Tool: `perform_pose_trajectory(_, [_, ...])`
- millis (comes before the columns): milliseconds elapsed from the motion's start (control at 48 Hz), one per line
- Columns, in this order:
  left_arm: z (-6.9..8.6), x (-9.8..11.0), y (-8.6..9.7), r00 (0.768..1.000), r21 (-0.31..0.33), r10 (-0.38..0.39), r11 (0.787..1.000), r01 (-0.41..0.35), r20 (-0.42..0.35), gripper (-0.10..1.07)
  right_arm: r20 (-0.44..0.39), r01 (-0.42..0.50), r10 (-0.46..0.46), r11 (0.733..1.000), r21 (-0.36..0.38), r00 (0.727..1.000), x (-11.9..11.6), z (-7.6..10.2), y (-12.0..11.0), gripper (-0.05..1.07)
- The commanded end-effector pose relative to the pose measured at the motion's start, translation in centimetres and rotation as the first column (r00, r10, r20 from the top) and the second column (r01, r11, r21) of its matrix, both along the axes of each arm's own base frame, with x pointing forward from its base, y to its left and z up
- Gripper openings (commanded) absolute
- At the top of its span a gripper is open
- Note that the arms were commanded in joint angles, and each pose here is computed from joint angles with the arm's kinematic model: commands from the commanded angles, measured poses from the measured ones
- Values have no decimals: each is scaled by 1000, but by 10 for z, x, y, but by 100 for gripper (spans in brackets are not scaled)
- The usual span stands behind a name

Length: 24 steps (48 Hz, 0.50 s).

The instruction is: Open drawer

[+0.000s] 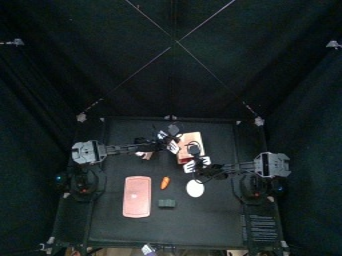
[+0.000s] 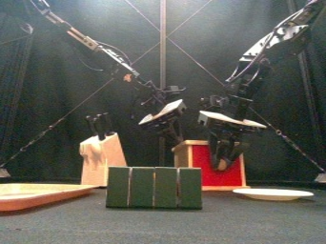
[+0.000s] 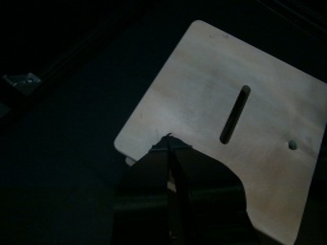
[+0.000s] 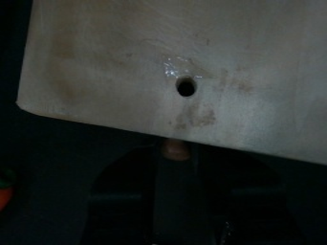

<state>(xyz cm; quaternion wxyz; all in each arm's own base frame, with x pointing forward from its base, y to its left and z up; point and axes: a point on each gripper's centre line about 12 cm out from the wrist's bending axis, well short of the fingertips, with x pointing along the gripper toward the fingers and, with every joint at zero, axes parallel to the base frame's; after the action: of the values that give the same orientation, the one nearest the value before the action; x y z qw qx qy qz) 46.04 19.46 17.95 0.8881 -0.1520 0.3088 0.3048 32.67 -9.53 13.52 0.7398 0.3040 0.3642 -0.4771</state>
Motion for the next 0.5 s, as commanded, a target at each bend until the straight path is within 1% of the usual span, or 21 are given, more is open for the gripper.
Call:
perform_pose_trajectory(0, [4, 2, 1, 1000, 1, 5, 1000, -5, 9, 36, 30, -1, 1, 1000, 3, 1000, 4, 9, 1, 58])
perform_pose_trajectory(146, [4, 1, 2, 1000, 1, 8, 1000, -8, 8, 36, 39, -5, 4, 1000, 13, 999, 3, 11, 4, 58])
perform_pose_trajectory(312, [4, 1, 2, 1000, 1, 8, 1000, -8, 9, 36, 47, -25, 24, 999, 24, 999, 4, 13, 14, 58])
perform_pose_trajectory(479, [4, 1, 2, 1000, 0, 8, 1000, -8, 10, 36, 39, -35, 33, 998, 53, 999, 1, 9, 27, 58])
